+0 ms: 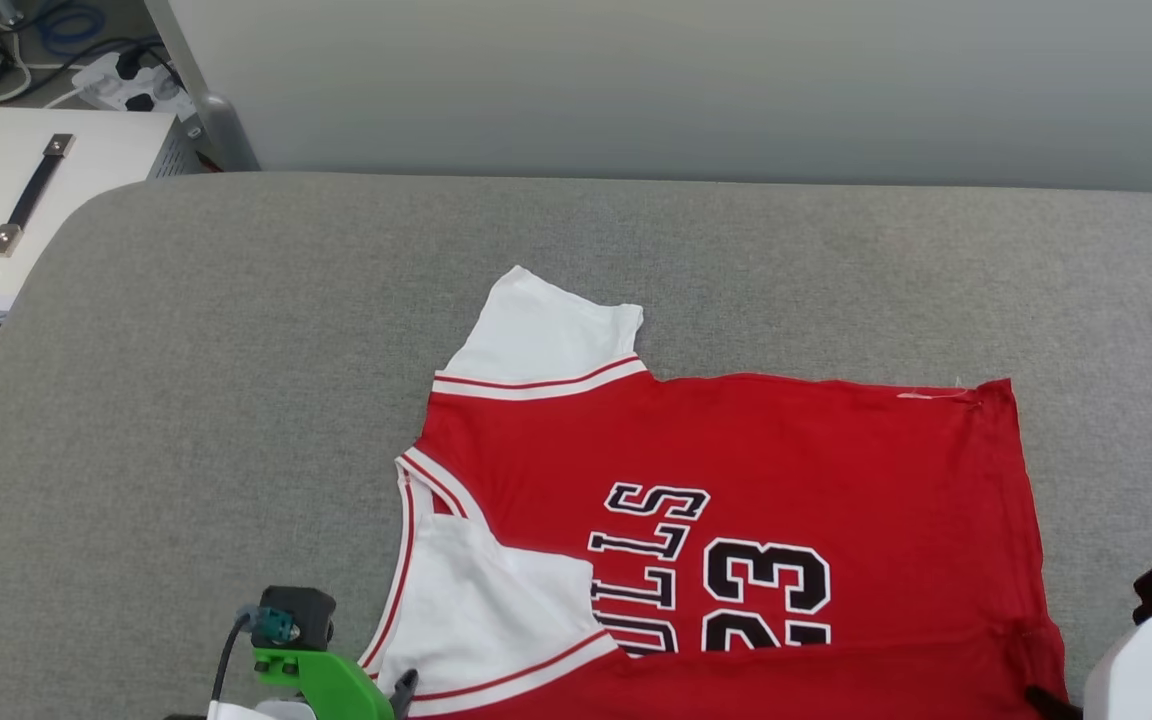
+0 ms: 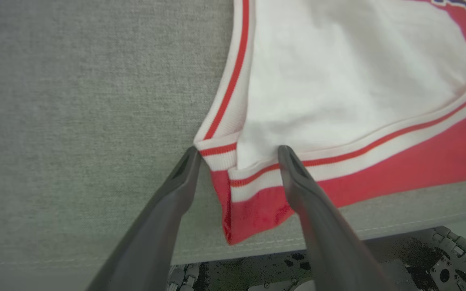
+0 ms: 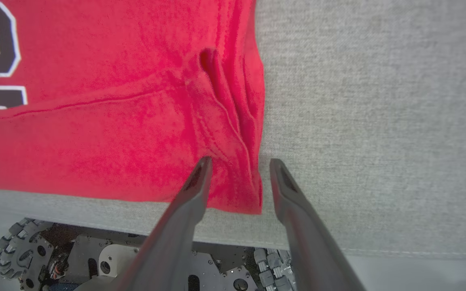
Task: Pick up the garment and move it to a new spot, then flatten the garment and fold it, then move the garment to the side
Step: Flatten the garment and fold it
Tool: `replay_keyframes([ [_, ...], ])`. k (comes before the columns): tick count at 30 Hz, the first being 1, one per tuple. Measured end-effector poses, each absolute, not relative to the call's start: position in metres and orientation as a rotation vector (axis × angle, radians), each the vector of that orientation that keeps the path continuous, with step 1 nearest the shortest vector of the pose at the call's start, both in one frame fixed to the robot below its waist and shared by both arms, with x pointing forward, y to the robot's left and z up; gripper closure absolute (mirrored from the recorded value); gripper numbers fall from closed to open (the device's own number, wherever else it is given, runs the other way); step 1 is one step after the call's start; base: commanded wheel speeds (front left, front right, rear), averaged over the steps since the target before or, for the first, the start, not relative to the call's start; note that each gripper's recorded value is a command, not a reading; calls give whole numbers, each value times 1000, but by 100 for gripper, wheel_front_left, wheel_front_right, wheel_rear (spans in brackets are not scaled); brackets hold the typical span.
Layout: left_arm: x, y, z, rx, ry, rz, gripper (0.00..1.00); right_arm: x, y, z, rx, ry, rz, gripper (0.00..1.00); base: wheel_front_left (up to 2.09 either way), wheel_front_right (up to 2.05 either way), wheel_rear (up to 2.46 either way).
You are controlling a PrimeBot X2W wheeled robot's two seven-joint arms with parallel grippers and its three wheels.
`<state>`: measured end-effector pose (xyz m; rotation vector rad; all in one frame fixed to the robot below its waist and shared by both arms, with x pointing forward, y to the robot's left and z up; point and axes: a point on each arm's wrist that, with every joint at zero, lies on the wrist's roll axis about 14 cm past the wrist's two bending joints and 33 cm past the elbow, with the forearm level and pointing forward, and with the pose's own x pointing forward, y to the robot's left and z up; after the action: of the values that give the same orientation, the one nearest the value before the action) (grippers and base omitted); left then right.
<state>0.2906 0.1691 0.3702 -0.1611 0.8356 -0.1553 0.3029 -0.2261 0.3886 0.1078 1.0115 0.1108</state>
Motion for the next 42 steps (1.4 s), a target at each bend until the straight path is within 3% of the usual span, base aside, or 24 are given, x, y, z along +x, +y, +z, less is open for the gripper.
replay_keyframes([
  [4,311,173,398,-129,687,-154,0,321,-222,416,93,862,136,0,0,0,0],
  [10,346,171,470,-111,343,-167,0,351,-208,481,83,508,187,0,0,0,0],
  [20,357,171,540,-106,-42,-151,0,358,-196,550,69,86,191,0,0,0,0],
  [29,352,161,553,-128,-140,-150,0,353,-196,569,124,-139,139,0,0,0,0],
  [42,369,155,533,-114,-116,-180,0,362,-194,544,136,-107,119,0,0,0,0],
])
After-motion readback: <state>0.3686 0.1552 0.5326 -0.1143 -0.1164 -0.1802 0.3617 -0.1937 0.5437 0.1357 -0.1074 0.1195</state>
